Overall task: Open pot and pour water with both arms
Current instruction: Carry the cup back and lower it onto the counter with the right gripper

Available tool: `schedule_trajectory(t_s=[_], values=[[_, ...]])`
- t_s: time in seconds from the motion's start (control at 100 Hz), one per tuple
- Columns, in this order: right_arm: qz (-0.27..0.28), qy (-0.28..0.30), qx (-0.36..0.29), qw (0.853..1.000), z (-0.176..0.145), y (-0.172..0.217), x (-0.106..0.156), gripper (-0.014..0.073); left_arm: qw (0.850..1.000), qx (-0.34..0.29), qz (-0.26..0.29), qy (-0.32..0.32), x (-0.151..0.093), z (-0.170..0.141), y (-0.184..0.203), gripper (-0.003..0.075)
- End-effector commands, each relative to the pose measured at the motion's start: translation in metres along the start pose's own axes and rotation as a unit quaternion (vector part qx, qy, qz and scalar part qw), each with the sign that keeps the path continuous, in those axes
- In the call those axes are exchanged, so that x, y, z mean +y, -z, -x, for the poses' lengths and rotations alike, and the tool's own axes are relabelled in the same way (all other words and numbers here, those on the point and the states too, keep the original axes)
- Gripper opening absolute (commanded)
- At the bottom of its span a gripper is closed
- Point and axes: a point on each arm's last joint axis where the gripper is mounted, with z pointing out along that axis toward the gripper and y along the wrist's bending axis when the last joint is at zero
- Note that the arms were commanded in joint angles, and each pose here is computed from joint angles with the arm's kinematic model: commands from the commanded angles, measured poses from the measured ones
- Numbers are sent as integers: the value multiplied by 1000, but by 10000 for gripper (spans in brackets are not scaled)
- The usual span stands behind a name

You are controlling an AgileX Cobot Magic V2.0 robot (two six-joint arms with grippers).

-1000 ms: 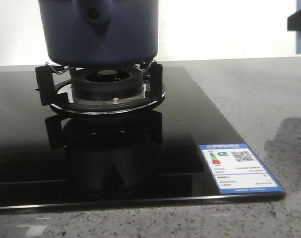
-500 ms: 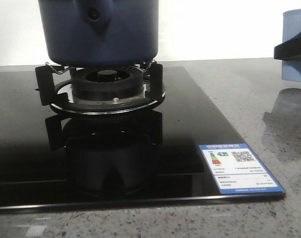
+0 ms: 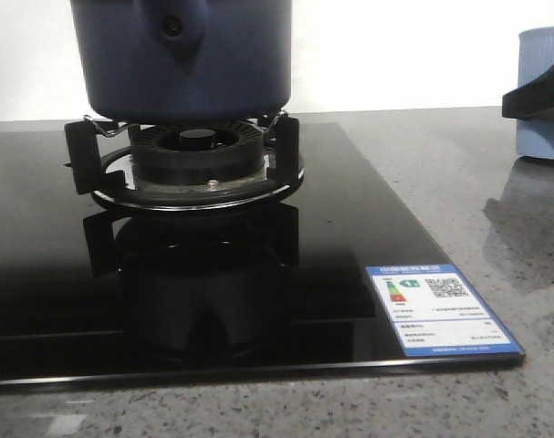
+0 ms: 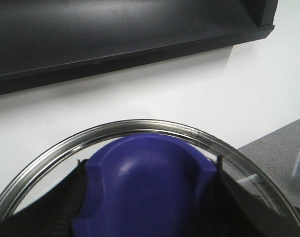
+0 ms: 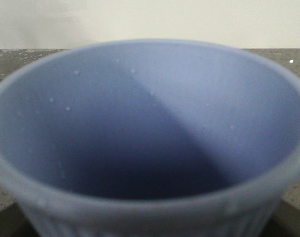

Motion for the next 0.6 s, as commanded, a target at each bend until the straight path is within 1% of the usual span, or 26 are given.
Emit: schedule_trajectory(t_s=[0.0,0.07,0.16,0.26,0.42,0.52,0.59], values=[[-3,11,-40,999,19,4,0,566,998,-58,16,15,-4,24,14,367],[1,11,-45,999,19,4,0,666,998,-58,16,15,-4,24,14,367],[9,13,-52,999,21,4,2,649,998,-58,15,15,-4,24,14,367],[16,15,-51,998,23,6,4,648,998,-58,15,15,-4,24,14,367],[10,28,-23,999,27,13,8,649,998,-58,15,15,-4,24,14,367],[21,37,-13,999,32,18,14,648,998,-58,15,15,-4,24,14,367],[19,36,-2,999,35,22,16,648,998,-58,15,15,-4,24,14,367]])
